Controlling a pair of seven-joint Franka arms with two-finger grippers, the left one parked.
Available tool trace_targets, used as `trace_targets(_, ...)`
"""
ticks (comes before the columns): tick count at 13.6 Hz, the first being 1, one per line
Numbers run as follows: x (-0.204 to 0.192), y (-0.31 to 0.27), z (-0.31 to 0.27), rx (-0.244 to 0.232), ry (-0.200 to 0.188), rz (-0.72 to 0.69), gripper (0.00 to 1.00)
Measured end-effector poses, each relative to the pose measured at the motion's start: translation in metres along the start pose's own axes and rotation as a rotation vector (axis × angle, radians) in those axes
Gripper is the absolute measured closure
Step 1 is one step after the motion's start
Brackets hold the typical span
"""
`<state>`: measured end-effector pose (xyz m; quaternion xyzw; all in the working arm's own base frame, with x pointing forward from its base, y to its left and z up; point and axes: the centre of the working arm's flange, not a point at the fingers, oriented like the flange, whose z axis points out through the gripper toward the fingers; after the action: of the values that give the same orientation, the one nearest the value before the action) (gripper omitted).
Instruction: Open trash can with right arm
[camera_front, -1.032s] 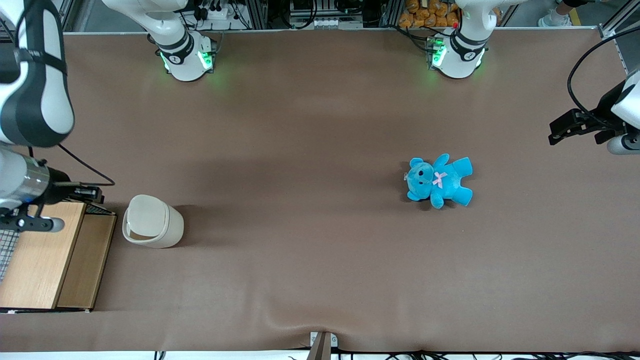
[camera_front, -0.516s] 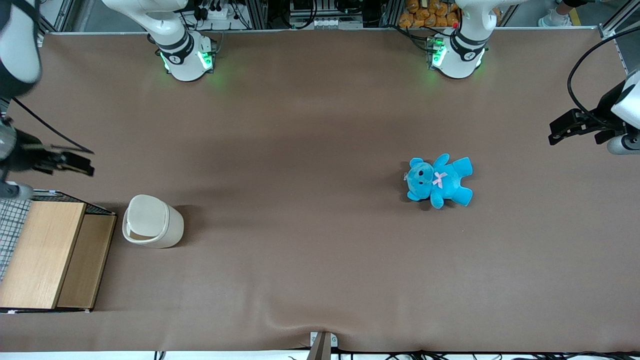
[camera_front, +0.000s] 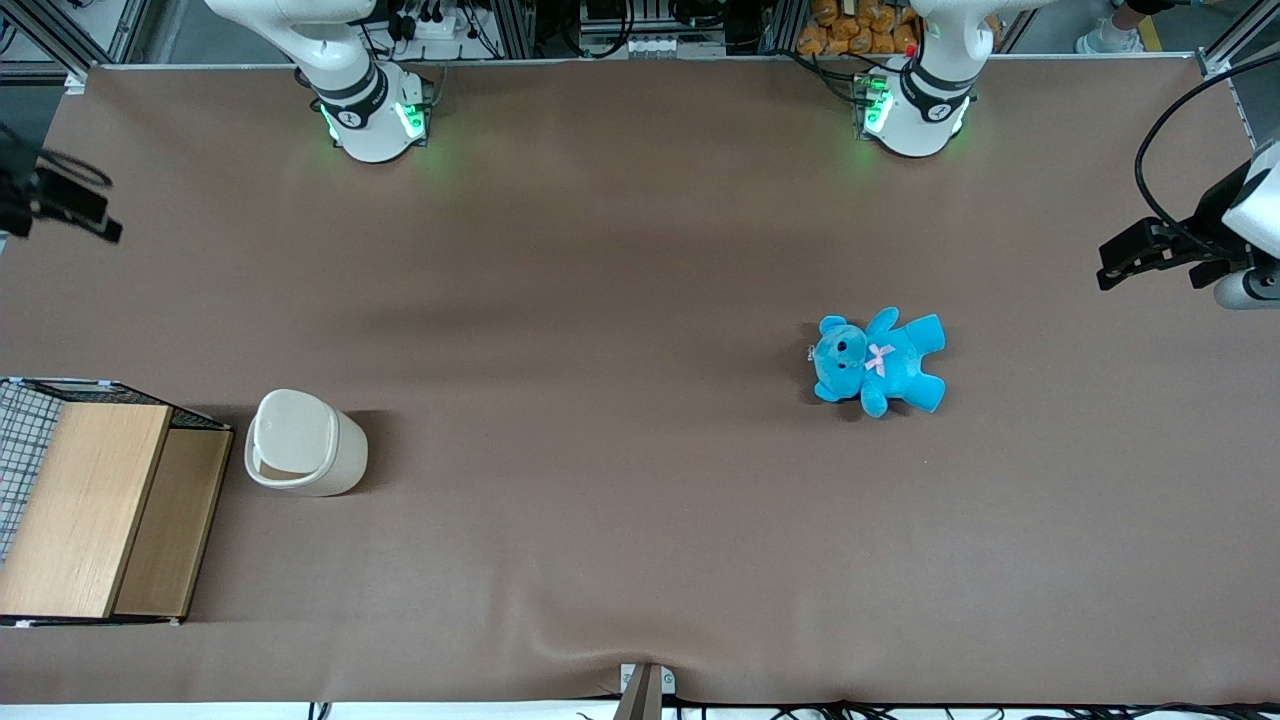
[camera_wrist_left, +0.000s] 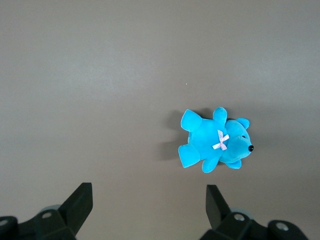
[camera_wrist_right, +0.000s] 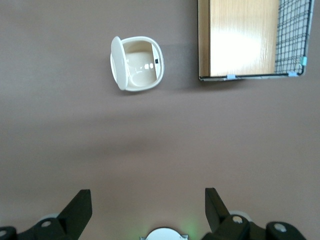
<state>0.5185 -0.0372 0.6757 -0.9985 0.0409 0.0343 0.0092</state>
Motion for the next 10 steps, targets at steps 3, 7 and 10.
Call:
trace_targets(3,-0.0075,0.0005,-0.0082,0.000,0.013,0.001,0.00)
trace_targets(7,-0.0061,-0.0005,-0.0036,0.000,0.003,0.067,0.00)
trace_targets(10,-0.0061,-0.0013,-0.0032,-0.001,0.002,0.065,0.00)
